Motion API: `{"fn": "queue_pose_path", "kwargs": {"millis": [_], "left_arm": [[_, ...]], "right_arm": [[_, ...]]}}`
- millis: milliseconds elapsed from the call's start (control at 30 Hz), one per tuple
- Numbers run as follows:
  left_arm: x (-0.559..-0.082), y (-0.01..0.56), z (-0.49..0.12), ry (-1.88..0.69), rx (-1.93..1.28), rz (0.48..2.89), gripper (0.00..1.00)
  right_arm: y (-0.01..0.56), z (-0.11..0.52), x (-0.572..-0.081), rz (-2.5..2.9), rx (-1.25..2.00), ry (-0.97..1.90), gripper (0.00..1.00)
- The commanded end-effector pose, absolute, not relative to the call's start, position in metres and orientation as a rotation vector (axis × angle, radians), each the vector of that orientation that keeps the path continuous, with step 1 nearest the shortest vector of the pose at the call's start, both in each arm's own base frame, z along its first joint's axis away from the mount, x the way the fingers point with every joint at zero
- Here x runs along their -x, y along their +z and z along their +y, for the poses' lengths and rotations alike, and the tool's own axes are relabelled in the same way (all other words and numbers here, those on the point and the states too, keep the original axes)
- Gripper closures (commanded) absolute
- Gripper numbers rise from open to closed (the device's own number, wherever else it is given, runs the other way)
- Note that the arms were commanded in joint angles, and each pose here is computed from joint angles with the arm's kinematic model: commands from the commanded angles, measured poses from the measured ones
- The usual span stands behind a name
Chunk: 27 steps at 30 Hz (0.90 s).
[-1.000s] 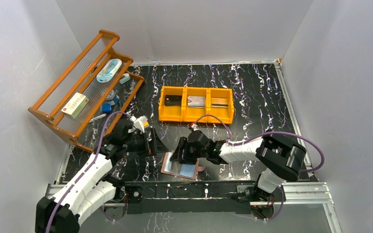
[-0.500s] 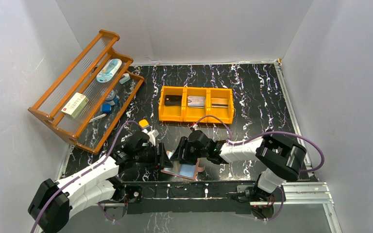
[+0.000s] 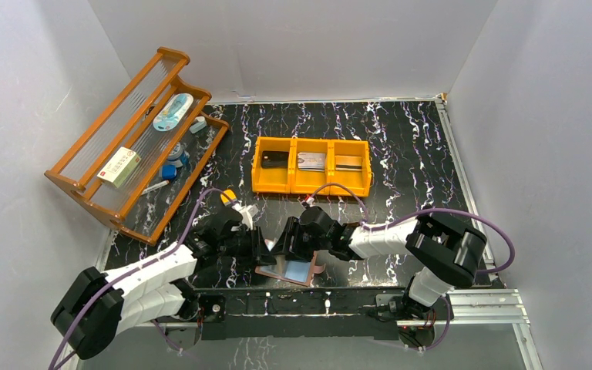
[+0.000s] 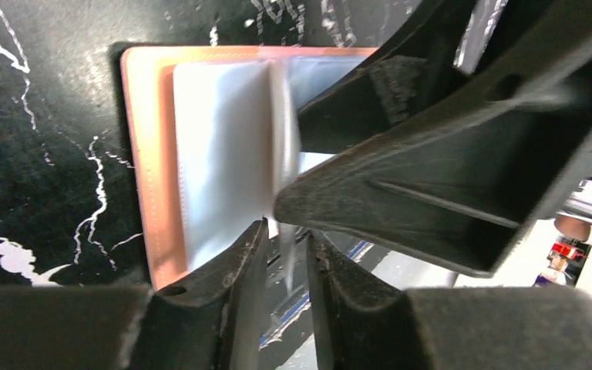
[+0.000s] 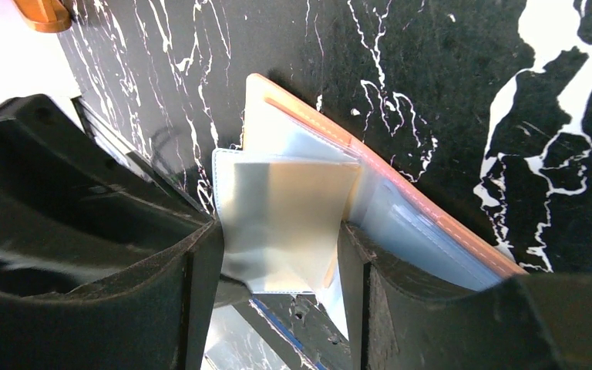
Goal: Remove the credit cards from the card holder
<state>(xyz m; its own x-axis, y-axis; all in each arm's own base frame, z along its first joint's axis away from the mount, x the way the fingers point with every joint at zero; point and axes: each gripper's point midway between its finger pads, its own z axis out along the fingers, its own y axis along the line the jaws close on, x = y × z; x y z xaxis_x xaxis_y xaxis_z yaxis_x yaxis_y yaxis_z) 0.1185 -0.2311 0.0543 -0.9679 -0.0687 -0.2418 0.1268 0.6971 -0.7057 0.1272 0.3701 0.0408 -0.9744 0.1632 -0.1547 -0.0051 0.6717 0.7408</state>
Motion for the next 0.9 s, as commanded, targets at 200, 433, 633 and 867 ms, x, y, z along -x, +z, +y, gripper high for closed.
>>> {"fn": "queue_pose_path", "kwargs": {"millis": [200,433,633,867], "left_arm": [[-0.112,0.052,-0.238,-1.205,-0.093,2.645,0.85],[-0.111,0.063,-0.25,-1.317,-0.148,2.585,0.81],[-0.11,0.074,-0.261,-1.356,-0.215,2.549,0.68],[-0.107,0.083,-0.281,-1.427,-0.298,2.511,0.63]], "right_arm": [[0.04,0.363,-0.124,2.719,-0.096,1.144,0.29],[0.057,0.362,-0.129,2.705,-0.071,1.102,0.23],[0.074,0.343,-0.145,2.627,-0.171,0.995,0.19],[0.081,0.307,-0.156,2.559,-0.339,0.854,0.18]]}}
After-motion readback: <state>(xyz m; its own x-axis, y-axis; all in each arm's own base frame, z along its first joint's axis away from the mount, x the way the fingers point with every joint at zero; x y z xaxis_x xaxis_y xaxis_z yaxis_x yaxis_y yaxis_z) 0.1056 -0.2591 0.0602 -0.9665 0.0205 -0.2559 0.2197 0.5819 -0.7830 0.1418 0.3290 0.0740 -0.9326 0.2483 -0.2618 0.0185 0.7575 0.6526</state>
